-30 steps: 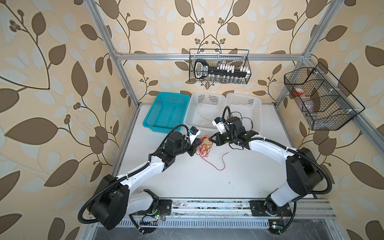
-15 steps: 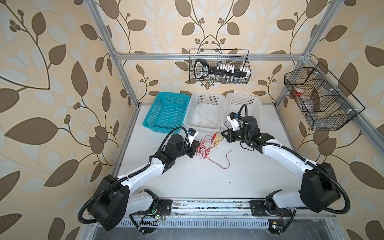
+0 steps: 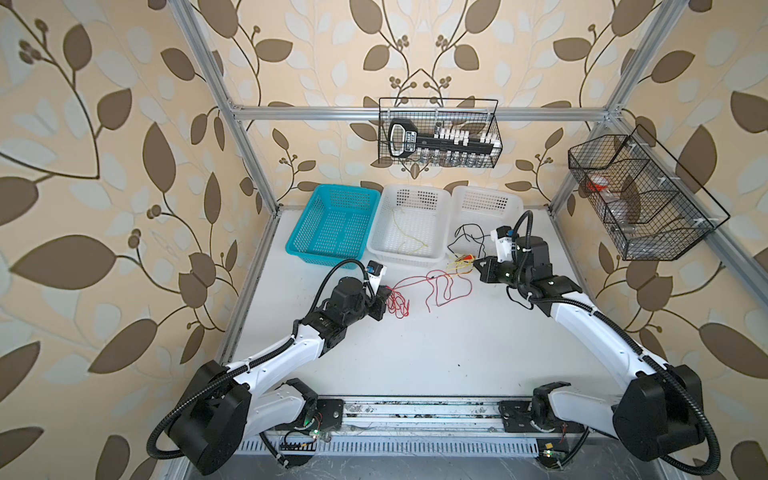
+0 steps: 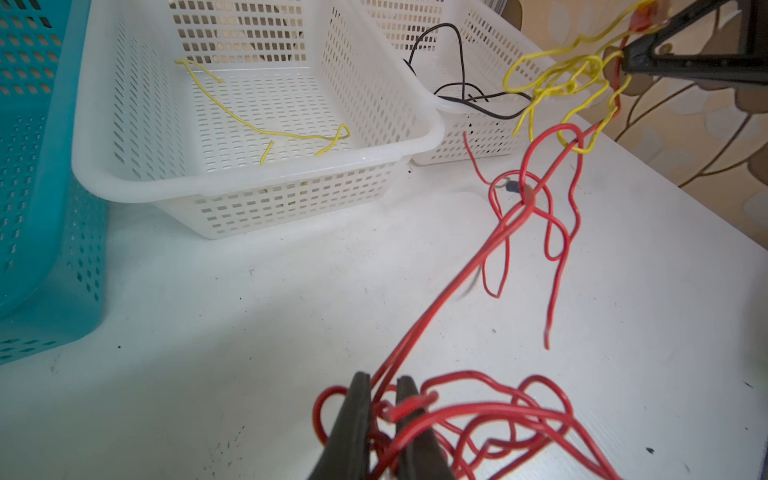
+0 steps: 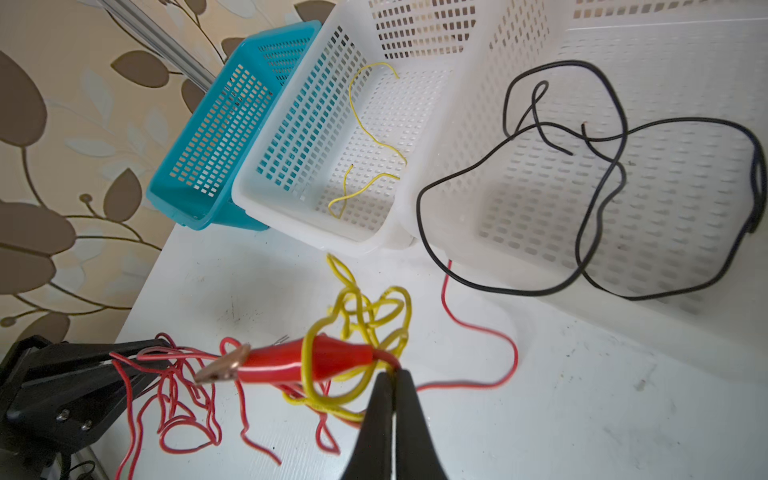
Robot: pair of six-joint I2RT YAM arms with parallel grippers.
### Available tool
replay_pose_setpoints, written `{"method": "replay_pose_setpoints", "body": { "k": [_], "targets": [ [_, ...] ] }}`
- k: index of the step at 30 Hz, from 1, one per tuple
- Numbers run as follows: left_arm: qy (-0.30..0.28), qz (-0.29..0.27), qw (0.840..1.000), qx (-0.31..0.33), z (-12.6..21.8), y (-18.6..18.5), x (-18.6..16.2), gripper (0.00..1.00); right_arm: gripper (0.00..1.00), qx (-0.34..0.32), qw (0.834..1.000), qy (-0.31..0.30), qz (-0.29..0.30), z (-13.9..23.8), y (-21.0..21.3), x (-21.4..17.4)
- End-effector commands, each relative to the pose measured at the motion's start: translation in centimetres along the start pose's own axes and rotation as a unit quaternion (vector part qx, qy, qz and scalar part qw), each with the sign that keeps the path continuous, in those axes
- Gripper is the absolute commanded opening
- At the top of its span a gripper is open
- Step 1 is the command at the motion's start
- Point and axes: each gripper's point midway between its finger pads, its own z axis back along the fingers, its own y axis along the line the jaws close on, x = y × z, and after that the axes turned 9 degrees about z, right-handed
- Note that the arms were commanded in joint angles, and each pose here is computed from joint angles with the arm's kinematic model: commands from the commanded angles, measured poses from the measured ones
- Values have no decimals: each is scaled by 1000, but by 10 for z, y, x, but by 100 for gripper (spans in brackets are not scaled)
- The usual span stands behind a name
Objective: Untangle the cables
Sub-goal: 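Release the wires and draw the right gripper back while the left holds the red wire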
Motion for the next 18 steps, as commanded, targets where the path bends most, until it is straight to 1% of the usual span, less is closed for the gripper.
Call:
{"method": "replay_pose_setpoints", "body": {
  "k": [1, 5, 10, 12, 15, 16, 18],
  "targets": [
    [18, 26, 995, 94, 5, 41, -12, 0, 0, -112, 993, -36, -26, 25, -53, 15],
    [19, 34, 994, 98, 4, 44, -14, 0, 0, -140, 987, -57, -47, 46, -69, 21],
    [23, 44, 994, 102, 2, 47, -14, 0, 0, -172, 981, -78, -46, 66, -77, 31],
    [27, 45, 994, 92, 0, 44, -15, 0, 0, -158, 983, -82, -40, 68, -71, 35],
    [24, 44, 996, 68, -3, 35, -12, 0, 0, -102, 991, -82, -28, 59, -50, 38],
    [22, 44, 997, 60, -3, 33, -12, 0, 0, -82, 993, -81, -18, 55, -40, 38],
    [18, 43, 998, 48, -4, 29, -10, 0, 0, -62, 996, -68, 10, 44, -21, 34]
  ]
}}
